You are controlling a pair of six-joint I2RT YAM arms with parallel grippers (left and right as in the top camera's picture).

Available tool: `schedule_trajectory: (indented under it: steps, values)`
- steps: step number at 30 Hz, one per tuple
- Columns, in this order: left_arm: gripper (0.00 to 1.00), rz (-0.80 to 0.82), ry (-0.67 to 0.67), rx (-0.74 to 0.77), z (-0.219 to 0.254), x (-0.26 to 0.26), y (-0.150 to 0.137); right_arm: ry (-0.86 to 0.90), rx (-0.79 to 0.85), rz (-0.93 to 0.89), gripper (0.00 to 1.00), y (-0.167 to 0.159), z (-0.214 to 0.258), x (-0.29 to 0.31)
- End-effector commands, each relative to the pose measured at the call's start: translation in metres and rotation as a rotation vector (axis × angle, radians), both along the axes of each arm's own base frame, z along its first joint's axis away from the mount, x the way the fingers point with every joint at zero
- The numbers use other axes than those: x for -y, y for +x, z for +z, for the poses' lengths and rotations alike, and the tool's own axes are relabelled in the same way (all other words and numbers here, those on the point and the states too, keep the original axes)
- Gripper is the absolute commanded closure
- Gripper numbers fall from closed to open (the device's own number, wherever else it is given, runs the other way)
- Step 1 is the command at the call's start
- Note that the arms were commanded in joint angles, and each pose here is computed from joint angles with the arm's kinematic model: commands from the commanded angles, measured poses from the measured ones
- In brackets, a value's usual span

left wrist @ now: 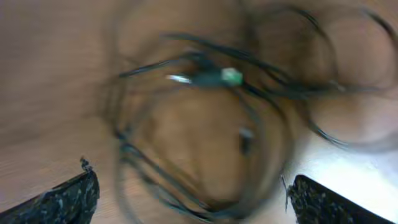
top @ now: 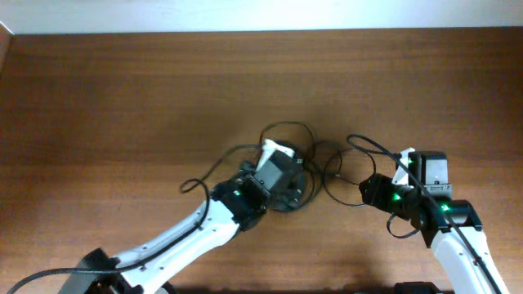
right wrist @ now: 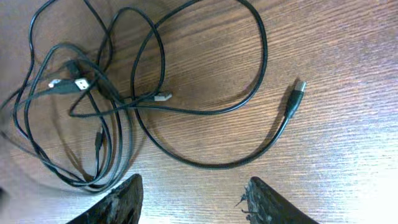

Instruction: Untangle cables

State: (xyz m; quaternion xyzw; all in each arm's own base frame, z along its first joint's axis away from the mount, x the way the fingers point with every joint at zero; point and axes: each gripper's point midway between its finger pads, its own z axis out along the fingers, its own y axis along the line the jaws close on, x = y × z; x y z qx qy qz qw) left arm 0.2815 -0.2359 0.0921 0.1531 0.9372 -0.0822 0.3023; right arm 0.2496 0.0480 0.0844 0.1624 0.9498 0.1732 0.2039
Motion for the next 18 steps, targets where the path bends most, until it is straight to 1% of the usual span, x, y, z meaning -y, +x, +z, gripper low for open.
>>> schedule_trajectory:
  steps: [1,3,5,7,8,9,10,11,12,13,14,15,16,17,18]
  values:
    - [0.01,0.337,0.09,0.165,0.035,-0.073,0.031,-0.007,0.011,-0.009,0.46,0.002,0.007,0.002]
    - [0.01,0.494,0.001,0.118,0.03,-0.085,0.03,-0.008,-0.03,-0.008,0.46,-0.007,0.002,0.002]
    - [0.01,0.524,-0.042,0.088,0.027,-0.088,0.033,-0.009,-0.07,-0.008,0.46,-0.016,-0.002,0.002]
    - [0.0,0.568,-0.136,-0.034,0.011,-0.093,0.038,-0.009,-0.096,-0.007,0.46,-0.022,-0.004,0.003]
    - [0.05,0.592,-0.146,-0.05,0.007,-0.101,0.042,-0.009,-0.103,-0.007,0.46,-0.023,-0.005,0.003]
    - [0.11,0.58,-0.19,-0.074,0.003,-0.103,0.053,-0.009,-0.103,-0.007,0.45,-0.023,-0.005,0.003]
    - [0.12,0.413,-0.206,-0.072,0.002,-0.086,0.062,-0.009,-0.103,-0.007,0.46,-0.023,-0.005,0.003]
    - [0.13,0.303,-0.178,-0.082,-0.01,-0.075,0.065,-0.009,-0.106,-0.007,0.46,-0.024,-0.005,0.003]
    - [0.15,0.293,-0.153,-0.125,-0.027,-0.074,0.063,-0.009,-0.109,-0.007,0.46,-0.025,-0.006,0.003]
    - [0.16,0.234,-0.166,-0.182,-0.042,-0.063,0.057,-0.009,-0.114,-0.007,0.46,-0.026,-0.006,0.003]
    - [0.16,0.126,-0.209,-0.243,-0.056,-0.044,0.051,-0.009,-0.114,-0.007,0.46,-0.026,-0.006,0.003]
    - [0.16,0.107,-0.22,-0.29,-0.07,-0.039,0.046,-0.009,-0.116,-0.007,0.46,-0.026,-0.006,0.003]
    - [0.25,0.11,-0.208,-0.321,-0.081,-0.04,0.042,-0.01,-0.118,-0.007,0.46,-0.026,-0.006,0.003]
    - [0.4,0.102,-0.216,-0.337,-0.082,-0.038,0.039,-0.01,-0.117,-0.007,0.46,-0.026,-0.006,0.003]
    - [0.6,0.101,-0.213,-0.347,-0.083,-0.038,0.037,-0.009,-0.118,-0.007,0.46,-0.027,-0.006,0.003]
